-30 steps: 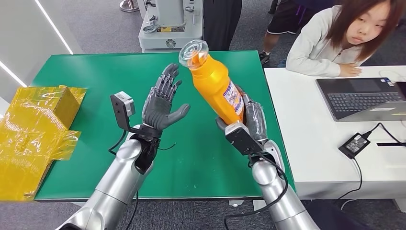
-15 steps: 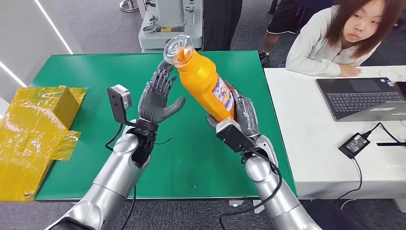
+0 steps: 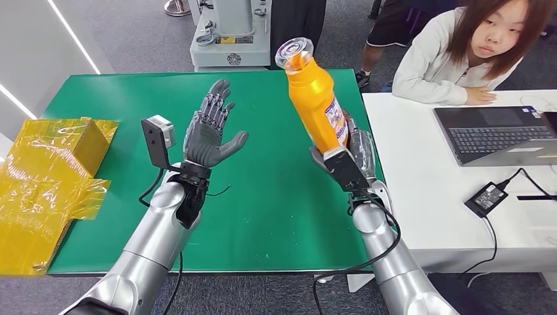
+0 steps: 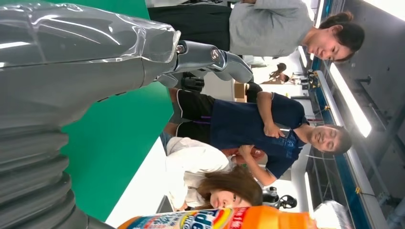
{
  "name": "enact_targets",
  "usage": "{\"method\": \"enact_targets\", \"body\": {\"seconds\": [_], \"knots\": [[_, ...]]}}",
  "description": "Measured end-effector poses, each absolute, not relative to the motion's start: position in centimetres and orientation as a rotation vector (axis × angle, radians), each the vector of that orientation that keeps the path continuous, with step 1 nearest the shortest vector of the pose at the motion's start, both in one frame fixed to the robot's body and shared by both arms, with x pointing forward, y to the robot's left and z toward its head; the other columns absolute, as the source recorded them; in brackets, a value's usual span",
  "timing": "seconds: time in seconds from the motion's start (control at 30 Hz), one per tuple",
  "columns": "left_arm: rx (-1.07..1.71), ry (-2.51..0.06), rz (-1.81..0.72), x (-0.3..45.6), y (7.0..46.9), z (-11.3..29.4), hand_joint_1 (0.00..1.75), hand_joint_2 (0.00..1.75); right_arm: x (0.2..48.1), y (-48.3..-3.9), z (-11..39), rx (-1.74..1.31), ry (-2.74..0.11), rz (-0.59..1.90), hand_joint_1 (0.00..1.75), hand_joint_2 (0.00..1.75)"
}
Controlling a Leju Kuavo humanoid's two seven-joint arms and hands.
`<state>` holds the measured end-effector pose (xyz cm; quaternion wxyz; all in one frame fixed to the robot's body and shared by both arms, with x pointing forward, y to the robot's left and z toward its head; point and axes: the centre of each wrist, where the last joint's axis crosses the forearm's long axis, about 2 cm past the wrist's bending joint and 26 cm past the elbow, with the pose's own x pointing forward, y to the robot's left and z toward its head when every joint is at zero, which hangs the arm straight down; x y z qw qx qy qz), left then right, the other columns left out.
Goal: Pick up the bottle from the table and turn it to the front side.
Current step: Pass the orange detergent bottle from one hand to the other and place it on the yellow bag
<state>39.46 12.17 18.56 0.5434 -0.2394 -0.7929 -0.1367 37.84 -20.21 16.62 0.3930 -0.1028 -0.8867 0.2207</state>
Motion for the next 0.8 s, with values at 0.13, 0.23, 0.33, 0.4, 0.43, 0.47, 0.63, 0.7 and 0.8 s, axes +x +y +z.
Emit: {"method": "enact_targets", "body": {"seconds": [0.13,0.23,0.33,0.4,0.43,0.47,0.63,0.7,0.8], "knots": [[-0.592,-1.882,-0.343,39.4,11.8,18.7,0.0,1.75,38.1,-20.2,16.3,-0.264,-2.229,0.593,1.75,1.75],[-0.609,-1.884,-0.355,39.3,11.5,18.9,0.0,1.75,38.3,-19.9,16.2,-0.259,-2.215,0.612,1.75,1.75],[-0.62,-1.884,-0.359,39.2,11.1,19.1,0.0,1.75,38.4,-19.4,16.1,-0.254,-2.207,0.63,1.75,1.75],[-0.628,-1.885,-0.359,39.1,10.9,19.3,0.0,1.75,38.6,-19.0,16.3,-0.248,-2.204,0.642,1.75,1.75],[-0.631,-1.886,-0.359,39.1,10.8,19.4,0.0,1.75,38.7,-18.7,16.3,-0.244,-2.203,0.645,1.75,1.75],[-0.634,-1.888,-0.358,39.1,10.7,19.4,0.0,1.75,38.8,-18.6,16.4,-0.241,-2.203,0.646,1.75,1.75],[-0.641,-1.892,-0.355,39.1,10.5,19.6,0.0,1.75,38.9,-18.1,16.4,-0.231,-2.2,0.656,1.75,1.75],[-0.646,-1.892,-0.351,39.1,10.5,19.7,0.0,1.75,39.0,-17.8,16.5,-0.228,-2.199,0.658,1.75,1.75],[-0.667,-1.882,-0.349,39.0,10.4,19.7,0.0,1.75,39.2,-17.4,16.8,-0.224,-2.197,0.664,1.75,1.75]]}}
